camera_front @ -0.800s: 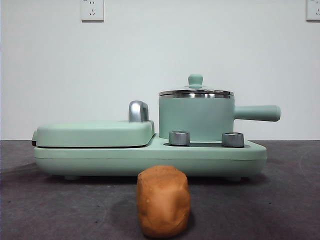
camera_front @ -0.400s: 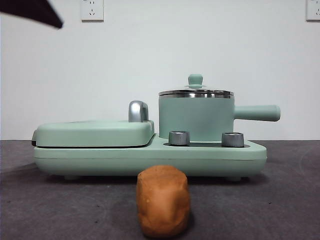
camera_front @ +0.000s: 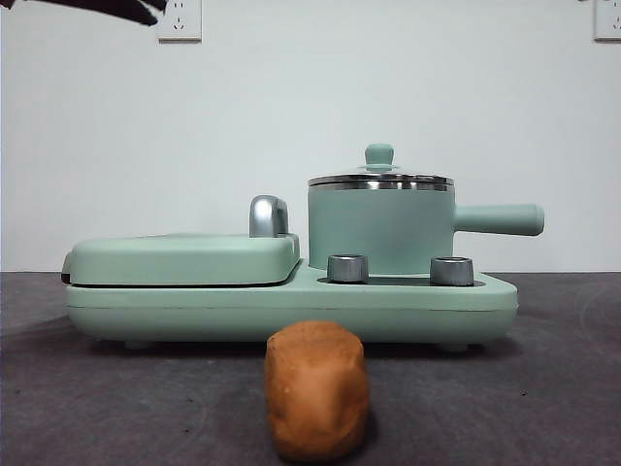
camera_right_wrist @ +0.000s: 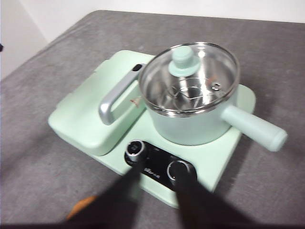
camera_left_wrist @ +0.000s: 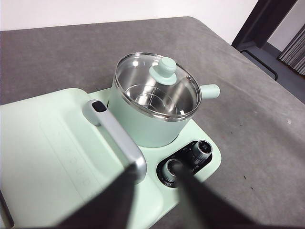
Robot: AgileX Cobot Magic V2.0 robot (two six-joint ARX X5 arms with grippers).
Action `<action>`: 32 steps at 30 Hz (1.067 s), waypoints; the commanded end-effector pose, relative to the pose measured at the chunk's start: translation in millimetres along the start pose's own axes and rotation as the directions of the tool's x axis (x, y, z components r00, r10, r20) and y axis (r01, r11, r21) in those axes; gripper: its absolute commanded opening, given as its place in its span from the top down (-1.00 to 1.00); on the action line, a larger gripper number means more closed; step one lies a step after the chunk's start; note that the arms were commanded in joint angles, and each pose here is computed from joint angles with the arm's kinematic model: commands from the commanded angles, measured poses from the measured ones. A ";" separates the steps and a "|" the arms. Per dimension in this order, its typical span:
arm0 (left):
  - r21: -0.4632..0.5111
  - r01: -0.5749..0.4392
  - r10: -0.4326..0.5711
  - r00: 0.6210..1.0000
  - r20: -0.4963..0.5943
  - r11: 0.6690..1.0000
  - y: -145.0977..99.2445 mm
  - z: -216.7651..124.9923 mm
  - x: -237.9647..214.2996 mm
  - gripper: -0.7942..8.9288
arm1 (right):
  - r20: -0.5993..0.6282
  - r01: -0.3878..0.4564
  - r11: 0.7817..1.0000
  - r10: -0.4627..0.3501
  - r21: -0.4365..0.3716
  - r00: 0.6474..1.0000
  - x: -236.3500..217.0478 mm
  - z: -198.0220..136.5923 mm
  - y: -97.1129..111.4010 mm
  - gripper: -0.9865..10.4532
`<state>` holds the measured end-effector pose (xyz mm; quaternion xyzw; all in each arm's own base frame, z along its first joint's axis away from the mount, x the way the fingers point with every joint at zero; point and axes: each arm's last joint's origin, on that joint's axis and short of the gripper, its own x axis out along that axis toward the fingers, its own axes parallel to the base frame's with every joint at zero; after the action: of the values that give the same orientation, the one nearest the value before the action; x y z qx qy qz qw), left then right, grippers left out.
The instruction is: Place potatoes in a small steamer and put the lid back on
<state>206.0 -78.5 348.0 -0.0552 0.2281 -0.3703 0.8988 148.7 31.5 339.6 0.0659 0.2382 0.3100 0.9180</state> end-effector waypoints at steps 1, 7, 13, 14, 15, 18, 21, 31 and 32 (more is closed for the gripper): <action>0.036 0.011 -0.012 0.999 0.030 0.999 -2.3 7.9 -0.1 0.01 | 0.013 0.004 1.000 -0.004 -0.011 1.000 -0.7 4.3 0.8 0.06; 0.034 0.013 -0.014 0.999 0.045 0.999 -2.7 9.5 -0.1 -0.13 | 0.020 0.003 1.000 -0.003 -0.017 1.000 -0.8 5.0 0.9 -0.07; -0.021 0.017 -0.016 0.999 0.047 1.000 -2.7 11.2 1.0 -0.13 | 0.019 -0.011 1.000 0.011 -0.009 1.000 -0.7 4.9 1.8 -0.07; -0.021 0.019 -0.018 0.999 0.042 1.000 -2.6 12.5 2.6 -0.13 | 0.019 -0.011 1.000 0.011 -0.003 1.000 -0.6 4.9 1.8 -0.07; -0.023 0.021 -0.020 0.999 0.037 1.000 -2.6 14.7 4.5 -0.13 | 0.019 -0.010 1.000 0.010 0.000 1.000 -0.6 4.9 1.8 -0.07; -0.029 0.025 -0.025 1.000 0.008 0.999 -2.8 27.8 15.1 -0.13 | 0.019 -0.008 1.000 0.008 0.000 1.000 -0.6 4.9 1.8 -0.07; -0.026 0.008 -0.009 1.000 -0.023 1.000 -4.2 46.8 30.5 -0.12 | 0.018 -0.008 1.000 0.008 0.001 1.000 -0.6 4.9 1.7 -0.07; -0.001 -0.021 0.020 0.978 -0.208 1.000 -11.8 98.9 121.3 -0.12 | 0.018 -0.008 1.000 0.008 0.014 1.000 -0.6 4.9 1.7 -0.07; 0.005 -0.024 0.024 0.974 -0.227 1.000 -12.6 101.1 132.6 -0.12 | 0.018 -0.009 1.000 0.008 0.019 1.000 -0.5 4.9 1.6 -0.07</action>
<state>316.3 -175.6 391.7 -0.0245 0.3336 -0.3572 0.8721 148.9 31.9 340.0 0.0730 0.2389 0.3096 0.9175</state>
